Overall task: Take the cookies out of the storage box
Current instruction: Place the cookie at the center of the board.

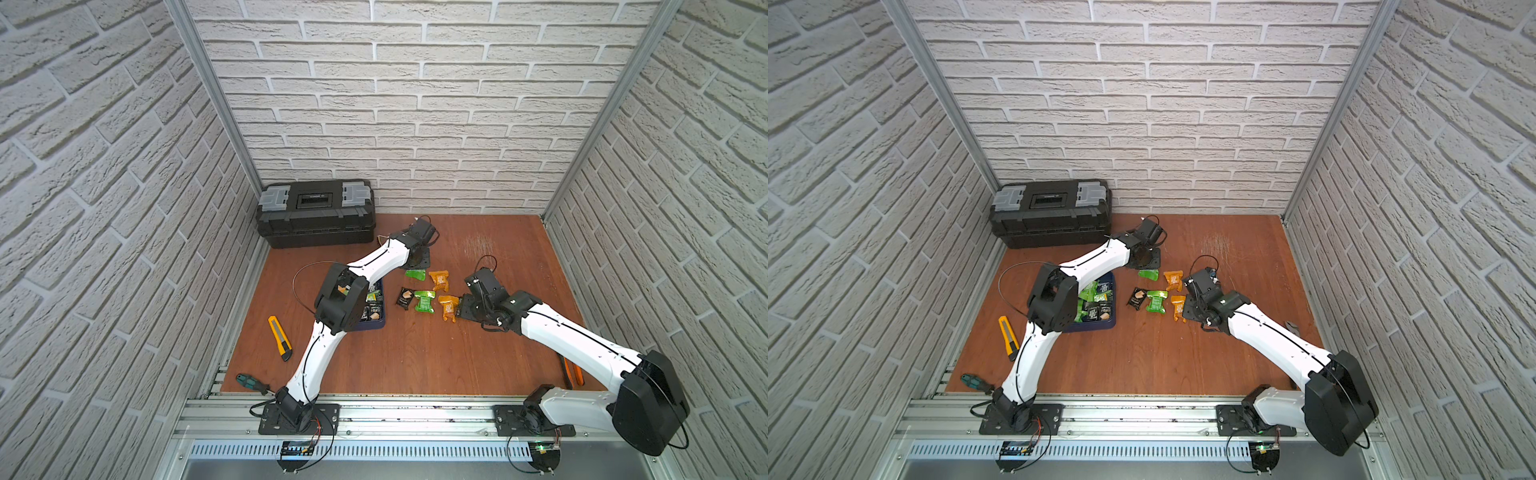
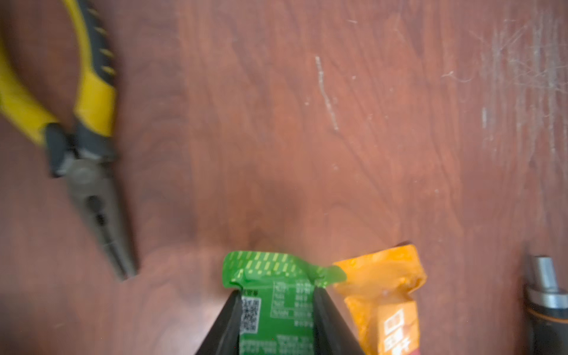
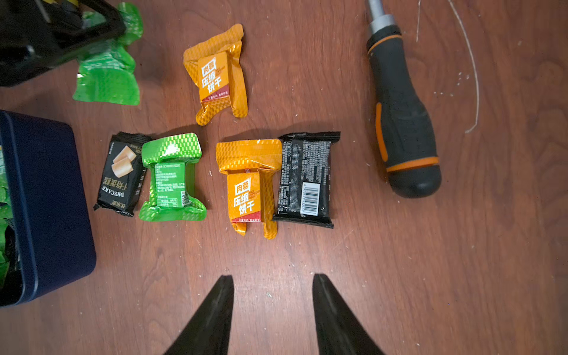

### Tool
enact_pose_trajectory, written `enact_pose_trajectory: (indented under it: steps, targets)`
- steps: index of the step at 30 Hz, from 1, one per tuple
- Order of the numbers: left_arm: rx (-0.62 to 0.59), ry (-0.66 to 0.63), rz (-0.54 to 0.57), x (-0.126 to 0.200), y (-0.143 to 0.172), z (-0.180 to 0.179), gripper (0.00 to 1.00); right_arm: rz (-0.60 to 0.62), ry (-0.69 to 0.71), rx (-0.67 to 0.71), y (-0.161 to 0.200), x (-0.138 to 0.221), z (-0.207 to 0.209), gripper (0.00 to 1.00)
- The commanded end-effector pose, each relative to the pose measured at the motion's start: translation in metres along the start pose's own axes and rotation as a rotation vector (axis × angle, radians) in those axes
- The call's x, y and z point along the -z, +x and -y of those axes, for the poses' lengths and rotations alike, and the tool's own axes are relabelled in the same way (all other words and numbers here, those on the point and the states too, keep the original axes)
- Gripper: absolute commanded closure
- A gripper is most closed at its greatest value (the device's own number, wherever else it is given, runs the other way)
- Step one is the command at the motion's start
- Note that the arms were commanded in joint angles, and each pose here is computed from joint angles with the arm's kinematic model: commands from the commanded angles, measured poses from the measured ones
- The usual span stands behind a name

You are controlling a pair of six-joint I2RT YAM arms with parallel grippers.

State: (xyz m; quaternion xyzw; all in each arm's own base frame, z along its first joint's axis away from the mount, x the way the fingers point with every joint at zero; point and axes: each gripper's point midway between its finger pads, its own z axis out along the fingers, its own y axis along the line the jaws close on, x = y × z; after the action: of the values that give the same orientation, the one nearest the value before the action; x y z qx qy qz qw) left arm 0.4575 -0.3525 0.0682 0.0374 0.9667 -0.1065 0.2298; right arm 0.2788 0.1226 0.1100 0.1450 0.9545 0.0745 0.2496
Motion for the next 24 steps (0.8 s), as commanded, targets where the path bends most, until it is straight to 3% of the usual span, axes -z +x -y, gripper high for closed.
enact_pose_trajectory:
  steps: [1,12,17,24]
  targets:
    - [0.02,-0.003,-0.057,-0.011,0.015,0.009,0.75,0.038,0.013,-0.016,-0.006,0.007,0.005,0.52]
    - [0.03,-0.116,-0.099,-0.018,0.037,0.009,0.74,0.039,0.019,-0.003,-0.006,0.009,0.007,0.52]
    - [0.033,-0.121,-0.075,-0.008,0.032,0.011,0.44,0.042,0.013,-0.004,-0.006,0.009,0.007,0.52]
    - [0.055,-0.051,0.066,0.048,-0.013,0.023,0.34,0.049,-0.002,0.019,-0.014,0.013,-0.001,0.52]
